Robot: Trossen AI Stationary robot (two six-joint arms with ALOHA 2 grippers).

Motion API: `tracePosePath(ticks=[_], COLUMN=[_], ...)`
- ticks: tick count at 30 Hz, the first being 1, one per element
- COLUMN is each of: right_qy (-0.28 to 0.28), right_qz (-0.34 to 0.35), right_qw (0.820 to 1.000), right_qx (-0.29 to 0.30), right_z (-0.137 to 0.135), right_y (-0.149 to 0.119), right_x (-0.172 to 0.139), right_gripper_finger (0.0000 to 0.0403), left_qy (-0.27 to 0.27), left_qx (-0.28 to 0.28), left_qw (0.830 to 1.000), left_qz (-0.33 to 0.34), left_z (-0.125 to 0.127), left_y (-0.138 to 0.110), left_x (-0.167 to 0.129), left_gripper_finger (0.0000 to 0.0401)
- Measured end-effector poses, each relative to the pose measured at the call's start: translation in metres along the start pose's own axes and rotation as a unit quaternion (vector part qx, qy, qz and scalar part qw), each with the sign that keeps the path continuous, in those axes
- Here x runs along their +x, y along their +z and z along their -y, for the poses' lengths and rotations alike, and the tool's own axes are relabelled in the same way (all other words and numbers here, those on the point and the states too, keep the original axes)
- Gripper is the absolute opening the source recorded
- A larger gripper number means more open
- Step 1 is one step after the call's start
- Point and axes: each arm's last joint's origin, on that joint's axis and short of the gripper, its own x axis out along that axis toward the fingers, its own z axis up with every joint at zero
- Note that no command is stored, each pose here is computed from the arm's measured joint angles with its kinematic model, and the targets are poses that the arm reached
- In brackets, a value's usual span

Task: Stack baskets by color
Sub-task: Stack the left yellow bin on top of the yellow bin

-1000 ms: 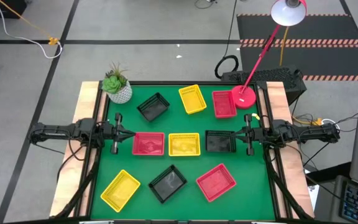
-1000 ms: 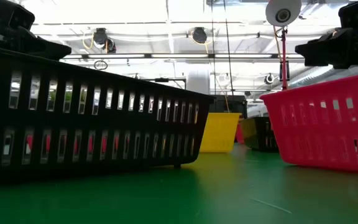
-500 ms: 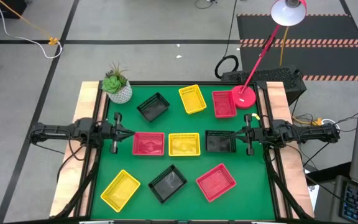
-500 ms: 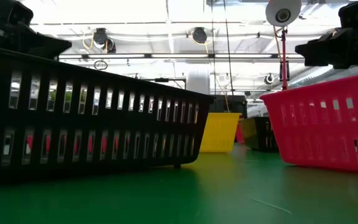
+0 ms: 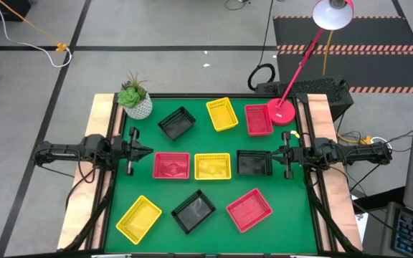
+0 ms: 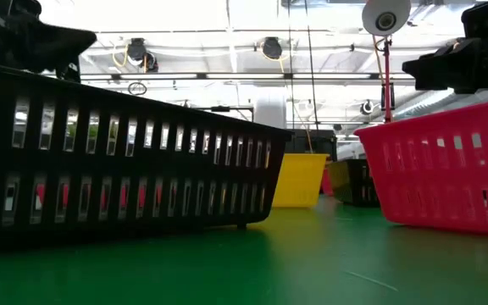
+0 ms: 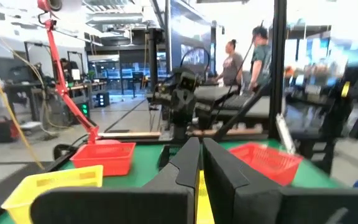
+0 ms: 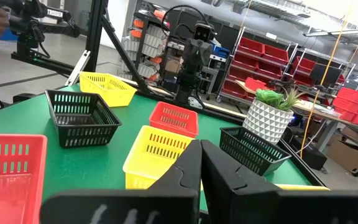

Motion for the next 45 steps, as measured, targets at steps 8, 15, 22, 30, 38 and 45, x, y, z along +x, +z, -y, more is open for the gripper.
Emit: tracePosePath(ticks=[8, 15, 22, 30, 38, 45], right_qy=[0.000, 0.000, 0.000, 0.000, 0.000, 0.000], right_qz=[0.000, 0.000, 0.000, 0.000, 0.001, 0.002], right_qw=[1.000, 1.000, 1.000, 1.000, 1.000, 1.000], right_qx=[0.000, 0.000, 0.000, 0.000, 0.009, 0.009], right_z=[0.000, 0.000, 0.000, 0.000, 0.000, 0.000], right_y=[0.000, 0.000, 0.000, 0.000, 0.000, 0.000], right_x=[0.000, 0.000, 0.000, 0.000, 0.000, 0.000], right_gripper_finger=[0.0000, 0.0000, 0.0000, 0.0000, 0.0000, 0.0000], left_qy=[-0.012, -0.017, -0.017, -0.018, -0.019, -0.026], left_qx=[-0.035, -0.005, -0.003, 0.006, 0.012, 0.055], left_qw=[0.999, 1.000, 0.999, 0.997, 0.991, 0.987], left_qz=[0.011, -0.013, -0.032, -0.079, -0.130, -0.149], left_z=[0.001, 0.001, 0.001, 0.000, 0.000, 0.000], left_y=[0.057, 0.132, 0.205, 0.260, 0.261, 0.254], left_x=[0.002, 0.016, 0.033, 0.047, 0.063, 0.079], left_gripper_finger=[0.0003, 0.0002, 0.0004, 0.0004, 0.0005, 0.0005])
